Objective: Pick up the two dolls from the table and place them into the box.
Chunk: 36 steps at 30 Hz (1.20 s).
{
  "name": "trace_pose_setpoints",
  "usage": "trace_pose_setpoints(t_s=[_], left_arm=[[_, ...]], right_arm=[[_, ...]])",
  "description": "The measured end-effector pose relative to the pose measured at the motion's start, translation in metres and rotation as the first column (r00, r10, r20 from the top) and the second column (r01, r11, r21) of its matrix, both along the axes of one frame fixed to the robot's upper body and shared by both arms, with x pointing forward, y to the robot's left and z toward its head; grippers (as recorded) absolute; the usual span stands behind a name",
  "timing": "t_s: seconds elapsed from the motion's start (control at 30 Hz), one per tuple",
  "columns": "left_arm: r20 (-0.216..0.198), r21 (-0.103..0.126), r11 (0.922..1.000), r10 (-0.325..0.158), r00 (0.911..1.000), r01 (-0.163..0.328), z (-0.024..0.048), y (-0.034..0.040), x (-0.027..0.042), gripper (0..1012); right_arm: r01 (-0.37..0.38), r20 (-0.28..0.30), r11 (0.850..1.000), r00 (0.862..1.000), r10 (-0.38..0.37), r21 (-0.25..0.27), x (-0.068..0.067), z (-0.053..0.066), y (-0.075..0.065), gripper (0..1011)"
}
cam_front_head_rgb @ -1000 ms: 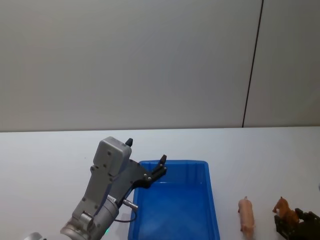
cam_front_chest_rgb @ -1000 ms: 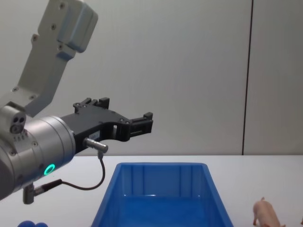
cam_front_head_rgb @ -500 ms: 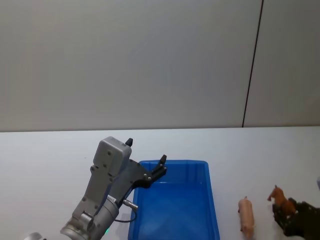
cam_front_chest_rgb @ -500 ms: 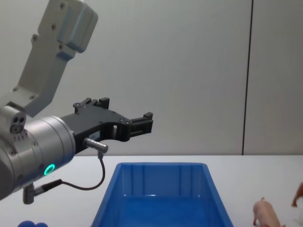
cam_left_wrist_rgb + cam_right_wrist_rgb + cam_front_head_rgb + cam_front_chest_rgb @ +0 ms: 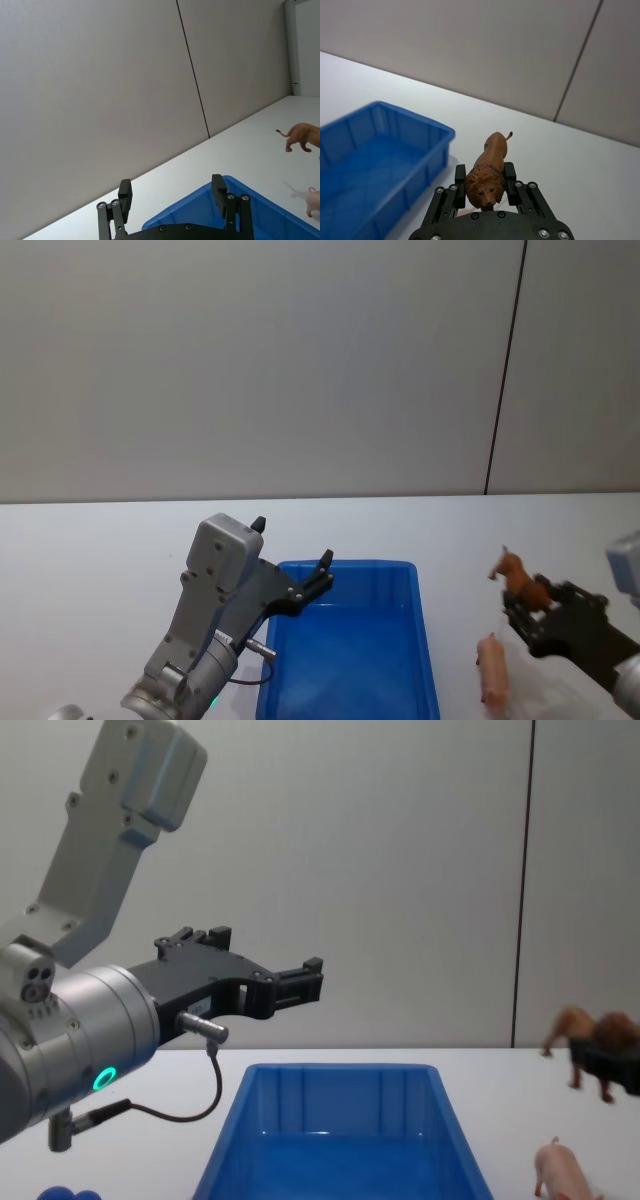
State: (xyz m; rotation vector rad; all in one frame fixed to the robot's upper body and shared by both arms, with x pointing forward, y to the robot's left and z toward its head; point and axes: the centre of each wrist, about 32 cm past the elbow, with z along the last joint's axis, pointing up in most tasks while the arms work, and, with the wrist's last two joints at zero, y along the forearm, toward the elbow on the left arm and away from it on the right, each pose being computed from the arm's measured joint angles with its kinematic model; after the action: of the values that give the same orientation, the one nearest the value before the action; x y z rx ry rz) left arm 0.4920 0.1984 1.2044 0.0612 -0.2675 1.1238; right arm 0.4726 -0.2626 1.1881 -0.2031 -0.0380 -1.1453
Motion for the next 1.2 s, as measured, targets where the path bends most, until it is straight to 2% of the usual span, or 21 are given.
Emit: trace_pose_setpoints(t_s=[0.3,0.47,0.7,0.73,0.77,0.8,0.83,0.87,0.9,1.0,1.2], left_arm=[[0.0,0.0,1.0,0.0,1.0,0.0,0.0,0.0,0.0,1001],[0.0,0.0,1.0,0.0,1.0,0.0,0.0,0.0,0.0,1001],[0.0,0.0,1.0,0.0,1.0,0.0,0.0,0.0,0.0,1001],[0.0,0.0,1.0,0.0,1.0,0.0,0.0,0.0,0.0,1001],[0.0,0.0,1.0,0.0,1.0,0.0,0.0,0.0,0.0,1001],[0.0,0.0,1.0,0.0,1.0,0.0,0.0,0.0,0.0,1002],[0.0,0.0,1.0,0.0,1.0,0.0,0.0,0.0,0.0,1001],[0.0,0.0,1.0,0.0,1.0,0.0,0.0,0.0,0.0,1001],[0.0,0.0,1.0,0.0,1.0,0.0,0.0,0.0,0.0,1002],[0.0,0.0,1.0,0.0,1.0,0.0,0.0,0.0,0.0,1001],[0.0,0.0,1.0,0.0,1.0,0.0,0.0,0.0,0.0,1002]], right_arm=[[-0.112,0.025,0.994,0.993,0.111,0.017,0.016,0.018,0.018,428],[-0.187,0.011,0.982,0.982,0.186,0.026,0.027,0.024,0.033,428],[-0.286,-0.03,0.957,0.957,0.287,0.041,0.042,0.027,0.055,430],[-0.309,-0.041,0.95,0.95,0.311,0.045,0.045,0.027,0.061,455],[-0.314,-0.044,0.948,0.948,0.316,0.046,0.046,0.027,0.062,476],[-0.337,-0.056,0.94,0.939,0.34,0.051,0.05,0.026,0.069,536],[-0.343,-0.058,0.938,0.937,0.345,0.051,0.051,0.026,0.07,549],[-0.353,-0.063,0.934,0.932,0.356,0.052,0.052,0.026,0.073,607],[-0.36,-0.064,0.931,0.93,0.363,0.053,0.053,0.026,0.075,607],[-0.382,-0.075,0.923,0.92,0.385,0.053,0.057,0.025,0.082,736],[-0.388,-0.069,0.921,0.918,0.39,0.042,0.058,0.024,0.085,879]])
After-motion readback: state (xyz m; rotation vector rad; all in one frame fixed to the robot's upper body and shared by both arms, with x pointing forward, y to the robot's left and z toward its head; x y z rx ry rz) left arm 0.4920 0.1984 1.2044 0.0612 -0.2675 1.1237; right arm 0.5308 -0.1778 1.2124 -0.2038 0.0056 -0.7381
